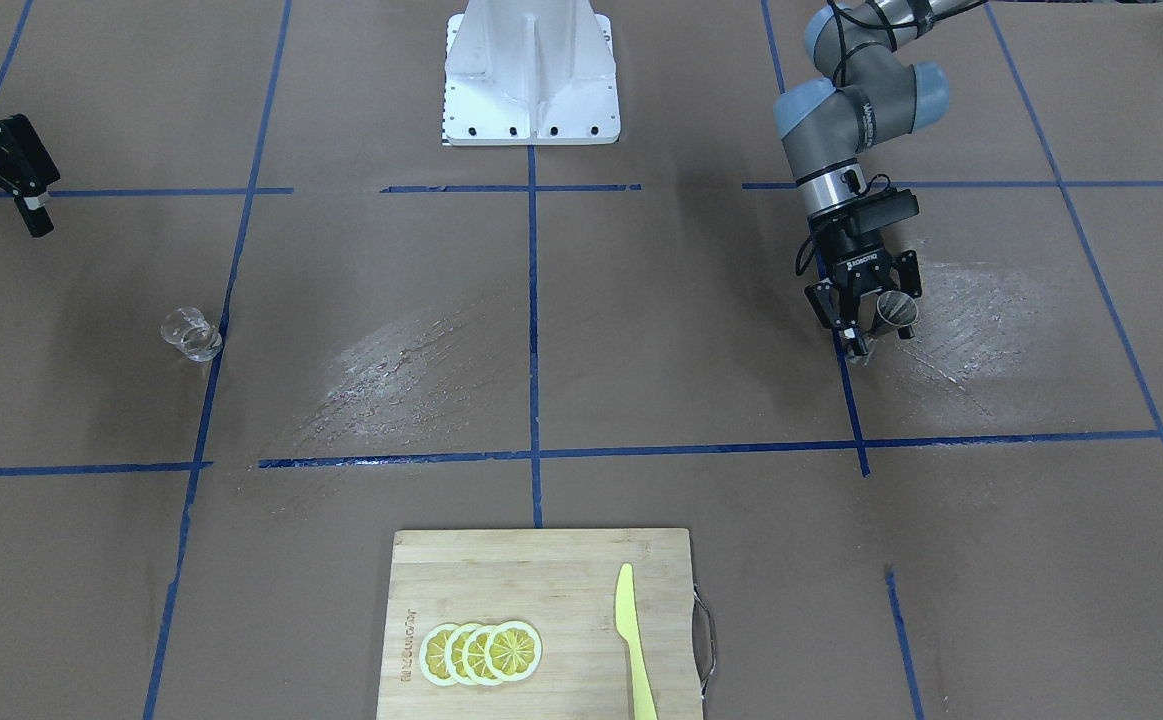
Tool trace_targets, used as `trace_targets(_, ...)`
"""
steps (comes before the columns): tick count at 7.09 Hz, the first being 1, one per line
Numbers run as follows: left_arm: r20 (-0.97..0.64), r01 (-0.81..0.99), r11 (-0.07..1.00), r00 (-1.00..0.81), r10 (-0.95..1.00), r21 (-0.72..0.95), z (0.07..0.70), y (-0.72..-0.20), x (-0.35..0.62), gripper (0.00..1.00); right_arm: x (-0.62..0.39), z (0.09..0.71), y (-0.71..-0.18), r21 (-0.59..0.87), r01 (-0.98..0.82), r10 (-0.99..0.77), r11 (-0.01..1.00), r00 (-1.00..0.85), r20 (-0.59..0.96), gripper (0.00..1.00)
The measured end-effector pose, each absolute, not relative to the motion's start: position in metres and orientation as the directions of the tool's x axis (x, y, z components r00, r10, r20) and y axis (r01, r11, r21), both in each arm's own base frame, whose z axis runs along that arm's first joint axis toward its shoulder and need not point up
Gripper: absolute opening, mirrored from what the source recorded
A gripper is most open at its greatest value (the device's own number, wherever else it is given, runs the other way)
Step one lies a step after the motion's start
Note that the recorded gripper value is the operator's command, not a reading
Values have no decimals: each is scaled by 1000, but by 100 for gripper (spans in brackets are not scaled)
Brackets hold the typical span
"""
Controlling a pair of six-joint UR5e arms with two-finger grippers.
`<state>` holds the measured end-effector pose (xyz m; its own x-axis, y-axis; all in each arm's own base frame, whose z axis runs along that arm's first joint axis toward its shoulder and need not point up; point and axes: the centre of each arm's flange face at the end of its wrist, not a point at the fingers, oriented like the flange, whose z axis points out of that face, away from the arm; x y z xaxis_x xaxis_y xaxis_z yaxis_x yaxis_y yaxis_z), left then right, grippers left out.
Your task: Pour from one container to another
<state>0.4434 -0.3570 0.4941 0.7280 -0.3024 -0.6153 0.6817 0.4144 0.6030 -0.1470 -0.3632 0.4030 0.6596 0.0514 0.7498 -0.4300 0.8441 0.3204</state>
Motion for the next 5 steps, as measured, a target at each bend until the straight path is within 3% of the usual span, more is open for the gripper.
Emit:
trace_targets(1, -622, 687, 413, 723, -302, 598, 495, -357, 444, 0, -147, 403, -363, 321, -429, 51, 844, 660, 750, 100)
trace_targets(5, -662, 702, 406, 702, -261, 585, 483, -359, 435, 0, -147, 404, -363, 322, -428, 51, 845, 662, 748, 100)
